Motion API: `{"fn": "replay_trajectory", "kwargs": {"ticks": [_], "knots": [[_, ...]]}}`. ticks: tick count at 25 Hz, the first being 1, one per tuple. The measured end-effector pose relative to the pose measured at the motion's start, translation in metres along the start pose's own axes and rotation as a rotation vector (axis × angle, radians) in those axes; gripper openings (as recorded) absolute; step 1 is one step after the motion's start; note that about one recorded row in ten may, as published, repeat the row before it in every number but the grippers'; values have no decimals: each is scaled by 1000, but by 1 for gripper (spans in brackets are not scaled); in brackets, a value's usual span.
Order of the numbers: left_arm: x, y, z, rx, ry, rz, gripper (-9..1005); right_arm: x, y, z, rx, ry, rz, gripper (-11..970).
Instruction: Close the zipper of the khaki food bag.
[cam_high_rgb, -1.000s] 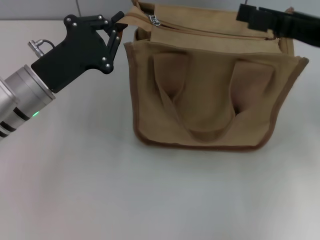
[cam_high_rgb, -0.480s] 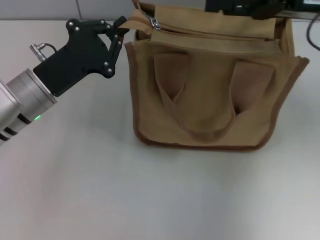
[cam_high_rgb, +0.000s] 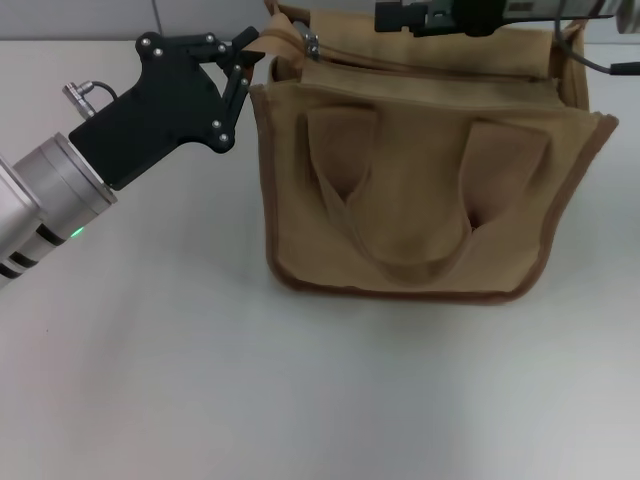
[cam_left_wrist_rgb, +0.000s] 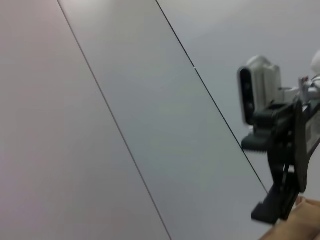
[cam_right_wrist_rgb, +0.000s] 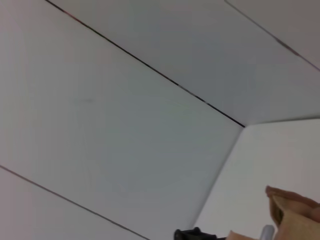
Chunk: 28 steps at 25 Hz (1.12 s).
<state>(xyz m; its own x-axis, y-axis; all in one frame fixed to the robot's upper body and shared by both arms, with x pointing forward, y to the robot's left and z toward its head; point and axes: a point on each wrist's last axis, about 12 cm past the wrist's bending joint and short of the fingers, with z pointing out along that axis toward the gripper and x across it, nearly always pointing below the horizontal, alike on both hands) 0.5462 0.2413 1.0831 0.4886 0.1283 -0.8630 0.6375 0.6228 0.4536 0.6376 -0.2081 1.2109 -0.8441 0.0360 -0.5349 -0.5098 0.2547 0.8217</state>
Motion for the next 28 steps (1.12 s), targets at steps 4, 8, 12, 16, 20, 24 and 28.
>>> {"fn": "replay_trajectory", "kwargs": {"ticks": [4, 8, 12, 16, 20, 24, 28], "knots": [[-1, 1, 2, 3, -10, -1, 20, -5, 0, 8, 36, 26, 16, 776], [-2, 1, 3, 6, -13, 2, 21, -6, 2, 18, 53, 52, 24, 776], [-2, 1, 4, 10, -15, 2, 21, -7, 2, 24, 55, 62, 32, 776], [-2, 1, 5, 12, -17, 0, 22, -7, -2, 29, 84, 60, 49, 776], [-3, 1, 6, 18, -20, 0, 22, -5, -5, 33, 99, 59, 57, 777], [-4, 1, 7, 22, -33, -1, 23, -6, -4, 36, 97, 59, 60, 777], [-5, 1, 9, 24, -45, 0, 23, -6, -3, 37, 96, 62, 65, 777]]}}
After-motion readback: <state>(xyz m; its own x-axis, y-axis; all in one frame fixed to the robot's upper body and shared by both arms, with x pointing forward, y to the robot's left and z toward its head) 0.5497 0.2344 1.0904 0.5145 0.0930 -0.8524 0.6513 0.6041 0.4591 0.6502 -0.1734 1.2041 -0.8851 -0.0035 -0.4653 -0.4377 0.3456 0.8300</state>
